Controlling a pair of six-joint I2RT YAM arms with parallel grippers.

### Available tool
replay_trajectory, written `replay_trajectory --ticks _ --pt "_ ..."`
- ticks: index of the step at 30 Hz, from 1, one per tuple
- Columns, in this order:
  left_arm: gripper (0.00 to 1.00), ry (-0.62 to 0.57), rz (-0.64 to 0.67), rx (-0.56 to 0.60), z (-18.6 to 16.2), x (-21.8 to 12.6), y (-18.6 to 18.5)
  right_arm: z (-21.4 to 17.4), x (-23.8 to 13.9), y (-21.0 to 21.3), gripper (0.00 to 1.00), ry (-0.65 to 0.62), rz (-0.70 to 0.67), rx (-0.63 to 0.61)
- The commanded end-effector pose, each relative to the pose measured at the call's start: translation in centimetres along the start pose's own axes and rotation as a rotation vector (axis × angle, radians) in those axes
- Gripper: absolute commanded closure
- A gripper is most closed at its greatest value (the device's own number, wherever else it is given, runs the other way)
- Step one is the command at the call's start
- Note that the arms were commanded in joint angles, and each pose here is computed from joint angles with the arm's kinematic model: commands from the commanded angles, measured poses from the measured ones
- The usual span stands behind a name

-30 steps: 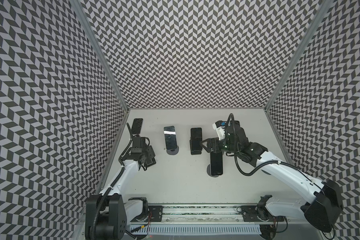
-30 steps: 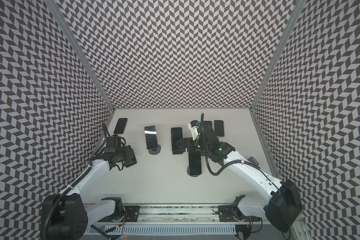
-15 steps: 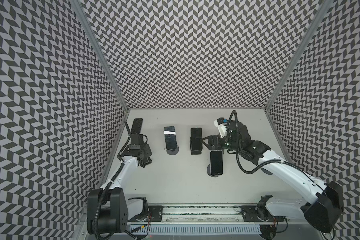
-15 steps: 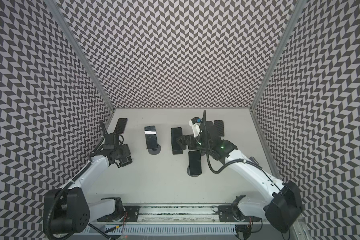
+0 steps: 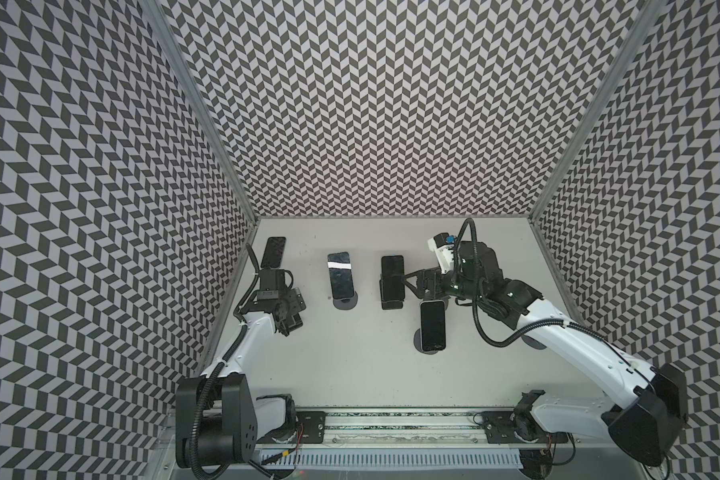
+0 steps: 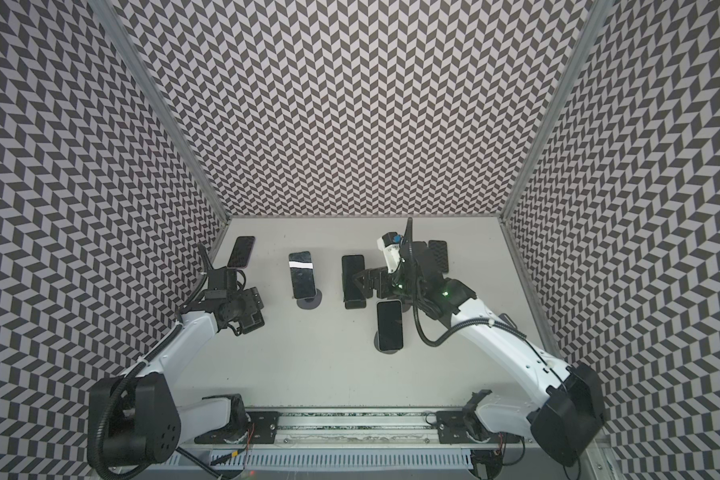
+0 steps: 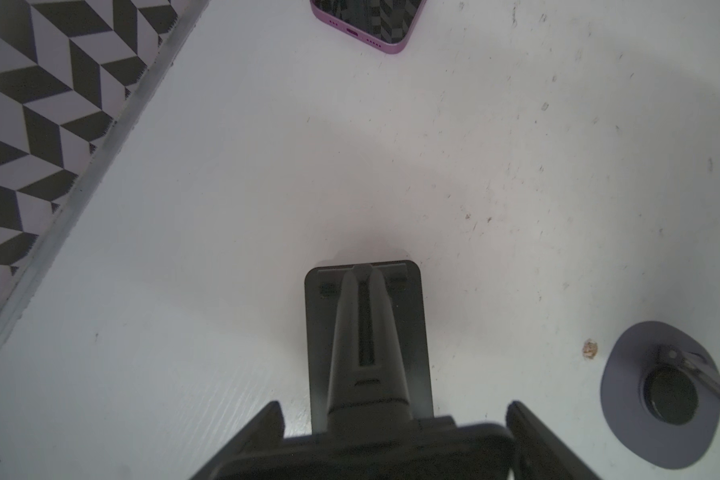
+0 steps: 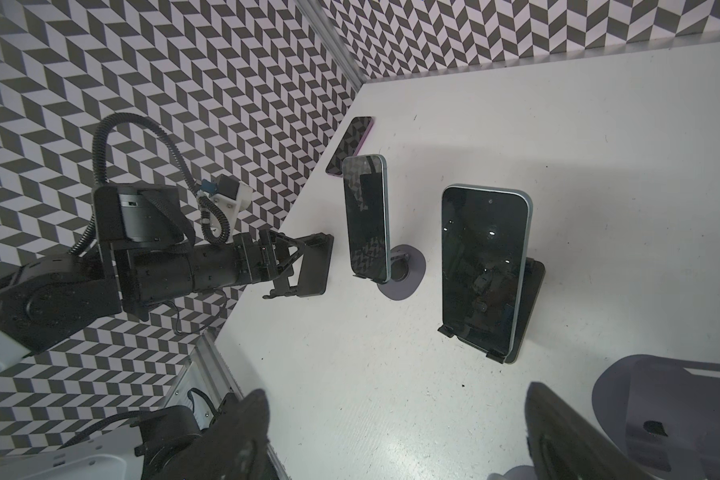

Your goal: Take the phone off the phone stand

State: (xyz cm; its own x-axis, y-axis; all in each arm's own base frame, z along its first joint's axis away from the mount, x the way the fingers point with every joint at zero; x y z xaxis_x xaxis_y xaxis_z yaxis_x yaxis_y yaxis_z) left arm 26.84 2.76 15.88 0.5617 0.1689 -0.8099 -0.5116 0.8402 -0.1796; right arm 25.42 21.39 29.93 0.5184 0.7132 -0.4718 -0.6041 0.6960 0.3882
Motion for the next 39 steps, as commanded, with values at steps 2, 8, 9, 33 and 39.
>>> replay_trajectory --ticks 2,8,9,33,39 --pt "0.1 -0.002 -0.003 -0.018 0.1 0.1 0.0 1.3 -1.1 0.4 0.06 -0.062 0.005 -0.031" --pt "0.03 -0.04 0.008 -0.023 2.0 -1.0 -0.5 1.3 -1.3 0.4 0.06 -0.063 0.005 -0.041" --pt "0.02 -0.045 0.011 -0.027 2.3 -1.1 -0.6 1.3 -1.3 0.4 0.06 -0.064 0.004 -0.042" --pt "0.0 -0.298 -0.029 -0.039 7.7 -7.3 -5.1 2.5 -1.3 1.0 0.08 -0.06 0.034 -0.072" --pt "0.01 -0.33 -0.17 0.082 7.5 -9.7 -9.5 2.8 -0.9 1.2 0.09 -0.056 0.069 -0.058"
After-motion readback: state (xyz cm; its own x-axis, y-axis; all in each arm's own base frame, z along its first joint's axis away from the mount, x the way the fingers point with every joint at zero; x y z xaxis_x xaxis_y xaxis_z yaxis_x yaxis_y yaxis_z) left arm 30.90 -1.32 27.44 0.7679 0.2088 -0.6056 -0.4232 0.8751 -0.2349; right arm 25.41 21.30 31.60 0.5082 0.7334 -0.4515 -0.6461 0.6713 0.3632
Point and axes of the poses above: each gripper's point midway between its finger pads, its own x axis out along the fingers, its own y axis along the line the jaws close on, z = x × y, the point moved 8 cm from there along -x, back along the fingers, and after that the axes turned 9 degrees about -x, right-handed, at the moved point
